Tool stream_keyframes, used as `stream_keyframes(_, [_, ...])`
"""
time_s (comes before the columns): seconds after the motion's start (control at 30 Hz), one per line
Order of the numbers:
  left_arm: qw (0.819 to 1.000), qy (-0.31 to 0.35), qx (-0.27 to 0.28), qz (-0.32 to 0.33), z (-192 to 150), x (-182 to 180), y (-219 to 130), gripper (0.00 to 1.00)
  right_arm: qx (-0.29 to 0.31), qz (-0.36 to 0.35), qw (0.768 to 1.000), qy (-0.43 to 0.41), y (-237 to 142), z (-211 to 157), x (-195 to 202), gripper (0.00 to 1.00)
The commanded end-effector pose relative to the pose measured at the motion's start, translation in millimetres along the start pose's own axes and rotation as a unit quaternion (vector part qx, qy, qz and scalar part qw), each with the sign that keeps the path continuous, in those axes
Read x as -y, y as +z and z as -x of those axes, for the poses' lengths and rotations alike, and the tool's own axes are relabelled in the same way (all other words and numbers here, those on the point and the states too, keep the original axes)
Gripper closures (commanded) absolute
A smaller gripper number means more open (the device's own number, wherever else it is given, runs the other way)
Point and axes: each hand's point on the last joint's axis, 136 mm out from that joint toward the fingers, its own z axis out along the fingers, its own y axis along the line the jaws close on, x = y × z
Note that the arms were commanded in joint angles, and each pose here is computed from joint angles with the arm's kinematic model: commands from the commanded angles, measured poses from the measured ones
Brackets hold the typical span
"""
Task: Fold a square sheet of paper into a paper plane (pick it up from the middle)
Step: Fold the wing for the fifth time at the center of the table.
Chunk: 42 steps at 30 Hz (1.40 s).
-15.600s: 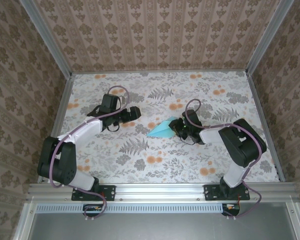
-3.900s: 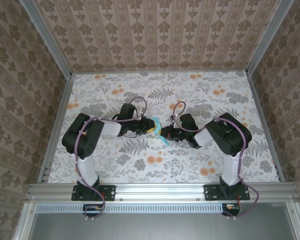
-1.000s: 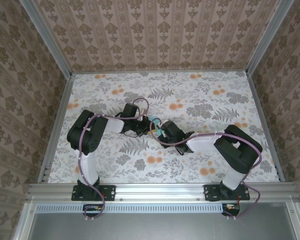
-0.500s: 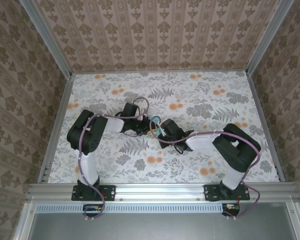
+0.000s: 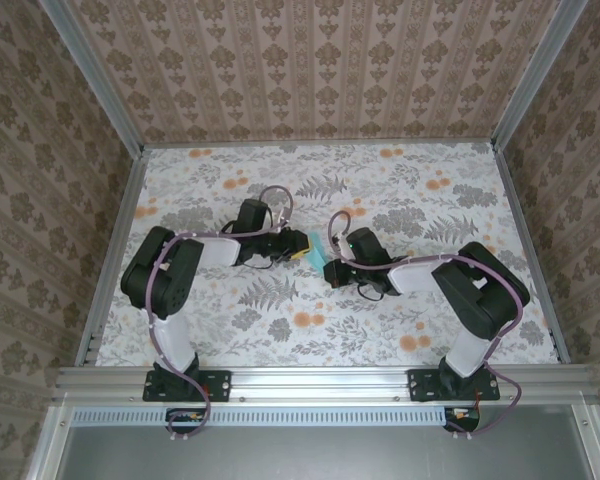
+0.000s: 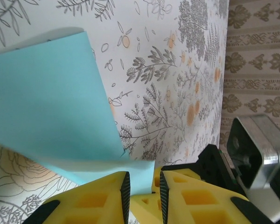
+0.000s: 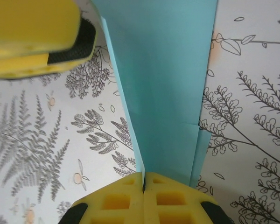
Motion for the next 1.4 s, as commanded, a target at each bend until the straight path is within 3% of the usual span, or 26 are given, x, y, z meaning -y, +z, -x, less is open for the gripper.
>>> stream_keyframes(0.0, [0.999,0.038,0.001,-0.032,-4.9,12.8,-0.3,0.74,-0.004,0.06,0.997,0.046,-4.5,1.8,-14.1,1.0])
stream_keyframes(0.23, [0.999,0.036,-0.014,-0.037,-15.0,5.7,12.4,0.76,-0.023,0.079,0.992,0.099,1.6,-2.1,-7.2,1.0])
stream_keyframes(0.87, [0.999,0.033,-0.031,-0.018,-25.9,-6.4,23.7,0.84,-0.064,0.042,0.986,0.148,12.6,-20.1,15.2,1.0])
stream_keyframes(1.37, [0.997,0.018,-0.055,0.044,-30.6,-28.1,32.1,0.9,-0.075,0.05,0.986,0.141,12.3,-21.8,12.7,1.0])
